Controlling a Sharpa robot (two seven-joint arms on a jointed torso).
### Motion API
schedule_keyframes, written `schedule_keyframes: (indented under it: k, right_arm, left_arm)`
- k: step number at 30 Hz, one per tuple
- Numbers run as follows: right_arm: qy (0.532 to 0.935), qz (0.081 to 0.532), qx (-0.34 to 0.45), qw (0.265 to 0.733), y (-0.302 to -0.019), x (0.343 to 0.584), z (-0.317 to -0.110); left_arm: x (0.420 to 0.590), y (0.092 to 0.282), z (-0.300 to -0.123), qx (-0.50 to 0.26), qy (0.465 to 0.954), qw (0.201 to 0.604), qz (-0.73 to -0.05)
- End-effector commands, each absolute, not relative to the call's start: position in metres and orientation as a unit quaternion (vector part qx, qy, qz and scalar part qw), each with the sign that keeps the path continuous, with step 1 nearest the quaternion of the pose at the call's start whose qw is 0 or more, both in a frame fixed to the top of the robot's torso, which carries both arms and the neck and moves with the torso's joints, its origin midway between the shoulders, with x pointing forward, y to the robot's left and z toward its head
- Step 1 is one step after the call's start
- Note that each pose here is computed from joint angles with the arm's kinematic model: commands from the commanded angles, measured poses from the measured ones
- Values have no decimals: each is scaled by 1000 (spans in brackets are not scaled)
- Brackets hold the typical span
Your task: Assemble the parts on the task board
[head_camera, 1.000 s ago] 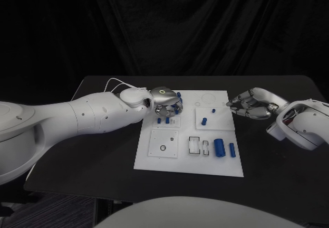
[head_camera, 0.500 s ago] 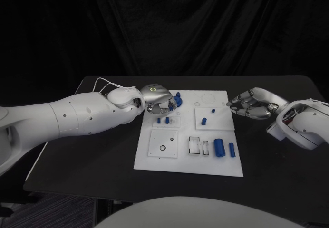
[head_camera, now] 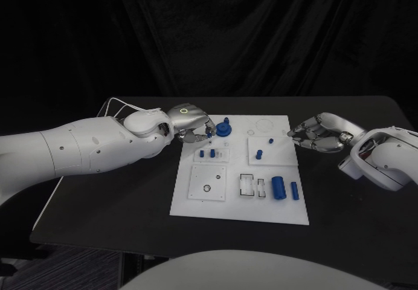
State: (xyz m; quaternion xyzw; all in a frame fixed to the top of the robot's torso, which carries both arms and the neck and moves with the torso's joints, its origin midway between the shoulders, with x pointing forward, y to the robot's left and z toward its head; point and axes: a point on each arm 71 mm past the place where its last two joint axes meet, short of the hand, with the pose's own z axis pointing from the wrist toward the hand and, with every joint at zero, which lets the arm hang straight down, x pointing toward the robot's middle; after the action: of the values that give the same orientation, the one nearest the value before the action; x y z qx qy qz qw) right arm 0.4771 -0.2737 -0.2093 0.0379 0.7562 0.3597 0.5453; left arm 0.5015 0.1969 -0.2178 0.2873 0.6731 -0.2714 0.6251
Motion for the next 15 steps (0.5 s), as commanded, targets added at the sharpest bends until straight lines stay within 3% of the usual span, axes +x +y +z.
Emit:
schedule_keyframes:
  k: [1, 15]
  right_arm:
    - [762, 354, 42, 540, -274, 477, -212]
    - [762, 356, 42, 540, -273, 476, -213]
  left_arm:
    - [503, 196, -217, 285, 676, 625, -265]
    - [509, 192, -223, 285, 690, 614, -255]
